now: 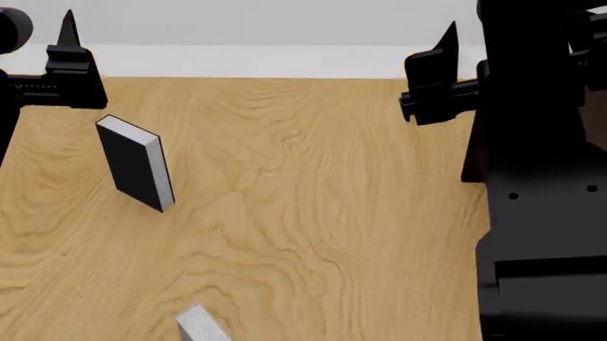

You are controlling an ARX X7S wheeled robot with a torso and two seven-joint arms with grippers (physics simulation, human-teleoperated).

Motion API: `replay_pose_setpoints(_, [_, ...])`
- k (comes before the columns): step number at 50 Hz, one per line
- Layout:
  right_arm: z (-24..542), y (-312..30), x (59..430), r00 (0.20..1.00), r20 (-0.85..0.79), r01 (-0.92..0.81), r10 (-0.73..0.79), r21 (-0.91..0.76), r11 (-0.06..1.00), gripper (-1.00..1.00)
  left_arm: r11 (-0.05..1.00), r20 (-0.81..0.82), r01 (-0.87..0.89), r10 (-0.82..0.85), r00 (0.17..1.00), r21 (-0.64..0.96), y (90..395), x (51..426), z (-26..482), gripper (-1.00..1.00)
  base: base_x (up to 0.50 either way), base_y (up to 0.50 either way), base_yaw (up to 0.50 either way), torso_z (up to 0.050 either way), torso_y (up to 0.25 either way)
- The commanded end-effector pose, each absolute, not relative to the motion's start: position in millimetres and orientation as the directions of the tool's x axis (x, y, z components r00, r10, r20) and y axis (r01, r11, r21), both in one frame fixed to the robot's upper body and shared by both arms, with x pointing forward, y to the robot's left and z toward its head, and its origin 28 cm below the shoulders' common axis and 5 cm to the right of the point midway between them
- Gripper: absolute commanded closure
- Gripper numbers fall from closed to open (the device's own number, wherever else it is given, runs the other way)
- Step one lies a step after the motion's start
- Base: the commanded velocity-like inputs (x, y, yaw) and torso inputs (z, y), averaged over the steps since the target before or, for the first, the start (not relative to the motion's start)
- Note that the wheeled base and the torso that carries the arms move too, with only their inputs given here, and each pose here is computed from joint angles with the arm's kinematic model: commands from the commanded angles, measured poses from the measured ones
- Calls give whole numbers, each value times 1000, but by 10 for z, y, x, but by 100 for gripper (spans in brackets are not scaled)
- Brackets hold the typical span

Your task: Pick up the book on the right and place it on the cabinet shelf.

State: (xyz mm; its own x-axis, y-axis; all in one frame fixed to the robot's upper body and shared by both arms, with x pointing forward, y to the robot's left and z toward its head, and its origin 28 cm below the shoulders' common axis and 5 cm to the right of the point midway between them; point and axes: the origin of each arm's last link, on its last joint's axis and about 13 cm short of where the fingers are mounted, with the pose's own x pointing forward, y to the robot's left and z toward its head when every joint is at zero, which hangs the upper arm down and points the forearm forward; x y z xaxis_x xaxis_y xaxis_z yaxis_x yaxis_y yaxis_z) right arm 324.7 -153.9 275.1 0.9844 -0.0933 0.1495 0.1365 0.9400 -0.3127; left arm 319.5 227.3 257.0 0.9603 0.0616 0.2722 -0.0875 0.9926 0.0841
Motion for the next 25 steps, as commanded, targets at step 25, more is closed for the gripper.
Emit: replay_pose_setpoints(25, [2813,-1495,3183,986,153,106,-62,-305,946,-100,992,285,-100,72,956,82,2306,3185,2578,-100,-2,0,0,0,-141])
